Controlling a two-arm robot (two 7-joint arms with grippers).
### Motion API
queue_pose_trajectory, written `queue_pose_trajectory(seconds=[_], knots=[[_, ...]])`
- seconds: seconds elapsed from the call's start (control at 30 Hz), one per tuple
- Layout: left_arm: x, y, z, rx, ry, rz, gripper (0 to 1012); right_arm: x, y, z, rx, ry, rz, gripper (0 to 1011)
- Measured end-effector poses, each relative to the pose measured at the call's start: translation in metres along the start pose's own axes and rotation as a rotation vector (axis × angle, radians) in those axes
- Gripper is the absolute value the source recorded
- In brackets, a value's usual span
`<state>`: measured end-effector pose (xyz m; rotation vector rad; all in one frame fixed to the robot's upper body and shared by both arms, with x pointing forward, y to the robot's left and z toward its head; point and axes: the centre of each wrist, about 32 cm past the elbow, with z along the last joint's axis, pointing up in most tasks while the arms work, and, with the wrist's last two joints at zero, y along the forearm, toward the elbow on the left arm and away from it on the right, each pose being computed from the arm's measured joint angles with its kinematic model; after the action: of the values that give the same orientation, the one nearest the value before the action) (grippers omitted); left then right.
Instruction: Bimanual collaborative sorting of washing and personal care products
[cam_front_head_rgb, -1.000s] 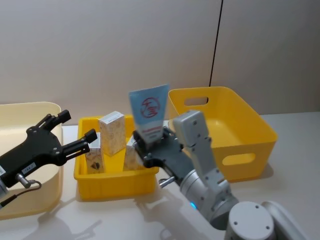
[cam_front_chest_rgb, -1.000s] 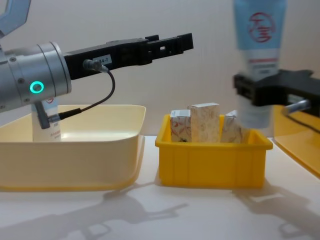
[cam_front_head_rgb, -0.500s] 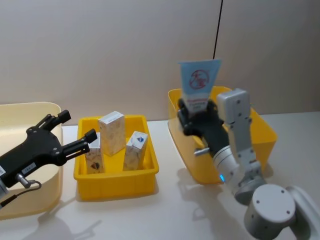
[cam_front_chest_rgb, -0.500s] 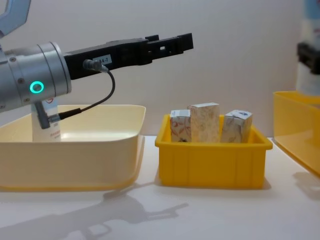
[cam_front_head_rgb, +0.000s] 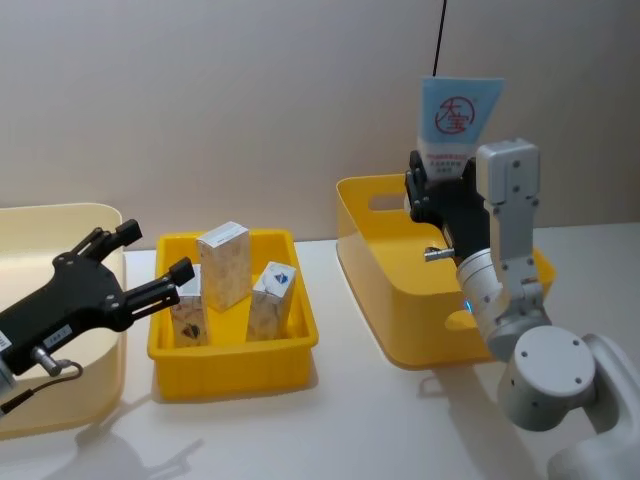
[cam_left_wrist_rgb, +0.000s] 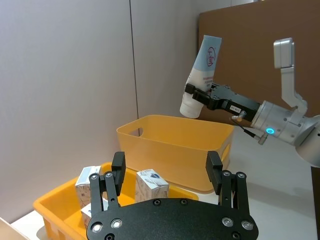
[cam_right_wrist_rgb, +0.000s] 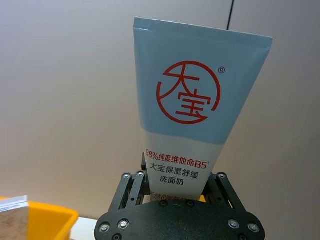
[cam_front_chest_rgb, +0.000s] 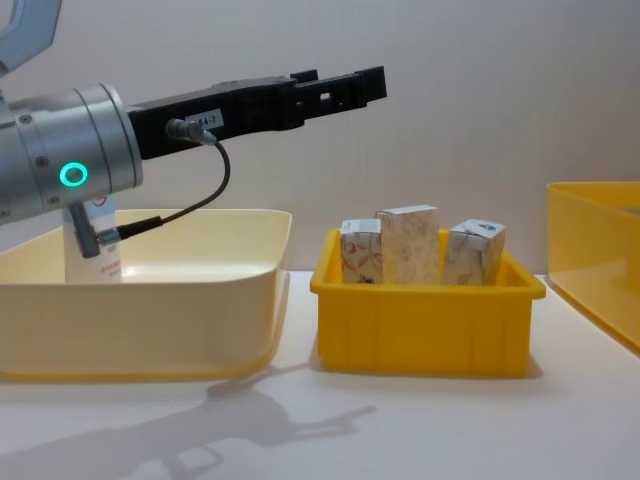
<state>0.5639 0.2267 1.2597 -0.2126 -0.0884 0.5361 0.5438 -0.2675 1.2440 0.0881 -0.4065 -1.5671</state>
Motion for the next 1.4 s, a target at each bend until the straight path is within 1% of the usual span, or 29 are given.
queue_pose_trajectory(seconds=[0.17,0.3,0.43,0.6,0.77,1.0,1.4], knots=[[0.0,0.0,0.0,0.0,0.0,0.0,1000,0.004,0.006,-0.001,-0.015,-0.01,-0.031,455],[0.0,0.0,0.0,0.0,0.0,0.0,1000,0.006,0.01,-0.001,-0.056,-0.024,-0.058,455],[0.0,0.0,0.0,0.0,0.0,0.0,1000,0.007,0.012,-0.001,-0.081,-0.036,-0.068,455],[0.0,0.0,0.0,0.0,0.0,0.0,999,0.006,0.012,0.0,-0.127,-0.061,-0.081,455],[0.0,0.0,0.0,0.0,0.0,0.0,1000,0.005,0.012,0.0,-0.171,-0.088,-0.092,455],[0.0,0.0,0.0,0.0,0.0,0.0,1000,0.002,0.011,-0.002,-0.217,-0.108,-0.107,455],[0.0,0.0,0.0,0.0,0.0,0.0,1000,-0.004,0.008,-0.01,-0.283,-0.117,-0.136,455]])
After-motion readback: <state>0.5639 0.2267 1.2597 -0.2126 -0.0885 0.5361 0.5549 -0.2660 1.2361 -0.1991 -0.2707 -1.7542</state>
